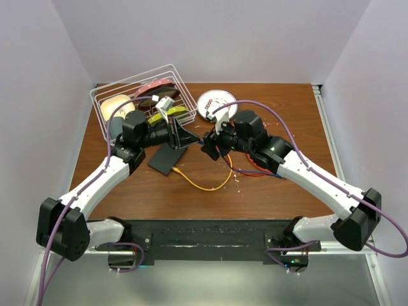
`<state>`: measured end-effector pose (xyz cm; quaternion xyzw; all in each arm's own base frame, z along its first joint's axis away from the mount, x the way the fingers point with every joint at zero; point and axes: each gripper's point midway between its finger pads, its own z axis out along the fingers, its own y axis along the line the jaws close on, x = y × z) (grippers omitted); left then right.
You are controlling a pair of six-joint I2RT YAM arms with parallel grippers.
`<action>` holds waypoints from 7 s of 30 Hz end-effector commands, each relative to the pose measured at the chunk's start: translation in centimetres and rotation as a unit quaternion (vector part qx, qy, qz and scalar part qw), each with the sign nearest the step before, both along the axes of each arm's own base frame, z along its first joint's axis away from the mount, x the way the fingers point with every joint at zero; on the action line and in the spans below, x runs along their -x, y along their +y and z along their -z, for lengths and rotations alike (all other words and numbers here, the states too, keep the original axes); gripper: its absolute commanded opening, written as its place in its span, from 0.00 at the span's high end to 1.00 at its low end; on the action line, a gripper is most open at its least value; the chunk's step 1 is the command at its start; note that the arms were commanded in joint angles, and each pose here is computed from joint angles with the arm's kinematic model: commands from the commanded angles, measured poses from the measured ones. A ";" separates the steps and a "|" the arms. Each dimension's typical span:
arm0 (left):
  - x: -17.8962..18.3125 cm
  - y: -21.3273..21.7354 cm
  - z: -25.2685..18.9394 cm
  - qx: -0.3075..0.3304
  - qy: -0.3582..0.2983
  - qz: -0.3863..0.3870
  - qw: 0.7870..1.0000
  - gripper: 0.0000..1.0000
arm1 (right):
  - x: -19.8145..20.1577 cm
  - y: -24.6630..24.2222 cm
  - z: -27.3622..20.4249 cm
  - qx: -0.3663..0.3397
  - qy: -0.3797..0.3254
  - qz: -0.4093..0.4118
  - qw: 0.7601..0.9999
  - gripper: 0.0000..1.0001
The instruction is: Insert the plug into the switch port
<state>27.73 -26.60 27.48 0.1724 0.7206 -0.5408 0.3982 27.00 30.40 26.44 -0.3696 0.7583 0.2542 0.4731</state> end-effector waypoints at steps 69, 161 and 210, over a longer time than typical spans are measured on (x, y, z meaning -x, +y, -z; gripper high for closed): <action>-9.9 17.8 17.8 -0.224 0.060 -0.416 0.879 0.23 | -2.8 6.7 16.9 0.084 0.153 -0.046 0.984 1.00; -8.7 13.2 22.9 -0.151 0.080 -0.310 0.935 0.28 | -3.6 8.7 24.9 0.195 0.269 0.031 0.943 1.00; -6.1 7.6 22.6 -0.112 0.047 -0.149 0.981 0.46 | -2.5 8.7 25.7 0.161 0.200 -0.053 0.965 1.00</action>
